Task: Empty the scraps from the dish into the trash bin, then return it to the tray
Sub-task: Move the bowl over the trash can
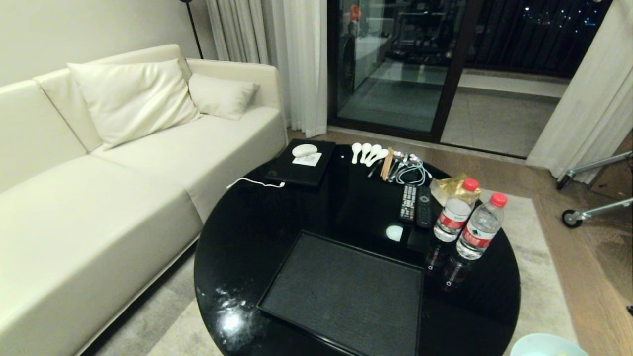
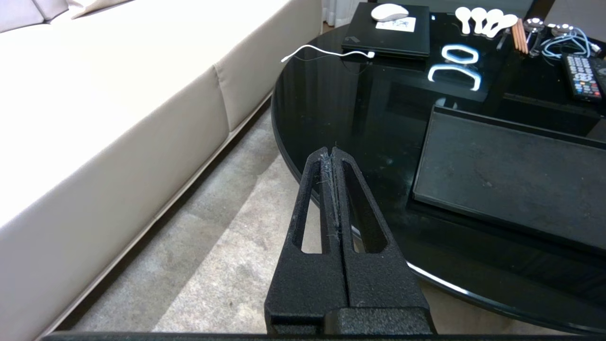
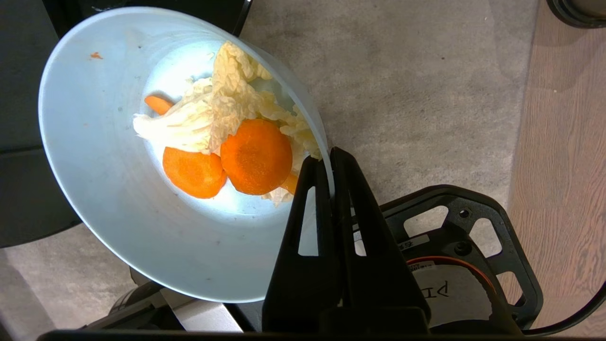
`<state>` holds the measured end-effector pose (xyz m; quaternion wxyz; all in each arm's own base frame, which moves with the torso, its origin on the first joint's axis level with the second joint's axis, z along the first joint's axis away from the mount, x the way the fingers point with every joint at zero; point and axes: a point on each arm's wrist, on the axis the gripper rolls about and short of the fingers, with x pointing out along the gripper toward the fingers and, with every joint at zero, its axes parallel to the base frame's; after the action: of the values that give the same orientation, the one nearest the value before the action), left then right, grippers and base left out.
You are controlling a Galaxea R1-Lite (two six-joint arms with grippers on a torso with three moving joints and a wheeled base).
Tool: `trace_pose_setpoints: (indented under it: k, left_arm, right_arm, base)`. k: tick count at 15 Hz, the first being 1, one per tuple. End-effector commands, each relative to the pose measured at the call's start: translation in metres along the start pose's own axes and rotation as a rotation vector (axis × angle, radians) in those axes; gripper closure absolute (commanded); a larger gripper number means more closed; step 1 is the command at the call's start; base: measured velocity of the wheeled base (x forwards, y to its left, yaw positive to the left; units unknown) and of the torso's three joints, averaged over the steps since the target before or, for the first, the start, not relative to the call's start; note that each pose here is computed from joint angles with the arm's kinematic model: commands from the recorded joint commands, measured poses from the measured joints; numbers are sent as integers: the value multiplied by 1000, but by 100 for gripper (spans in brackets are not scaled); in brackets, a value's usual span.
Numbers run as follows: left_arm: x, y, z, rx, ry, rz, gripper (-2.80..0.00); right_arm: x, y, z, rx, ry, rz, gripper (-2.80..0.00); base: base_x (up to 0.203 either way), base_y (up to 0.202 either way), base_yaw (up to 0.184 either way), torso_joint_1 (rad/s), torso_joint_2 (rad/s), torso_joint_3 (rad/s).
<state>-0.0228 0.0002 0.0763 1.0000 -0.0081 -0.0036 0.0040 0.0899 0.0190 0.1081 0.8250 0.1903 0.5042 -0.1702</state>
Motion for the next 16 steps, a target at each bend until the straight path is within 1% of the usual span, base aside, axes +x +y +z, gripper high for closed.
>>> trace_pose_setpoints:
  k: [1, 6, 16]
  left_arm:
    - [0, 0, 0, 1, 0, 1, 0]
    - [0, 0, 0, -1, 0, 0, 0]
    - [0, 0, 0, -1, 0, 0, 0]
  right_arm:
    - [1, 1, 0, 3, 9, -4, 0]
    - [1, 1, -1, 0, 19, 5, 0]
    - [1, 1, 0, -1, 19, 2, 0]
  base:
    - [0, 0, 0, 0, 0, 0]
    - [0, 0, 0, 0, 0, 0]
    - [-181, 0, 0, 2, 2, 3]
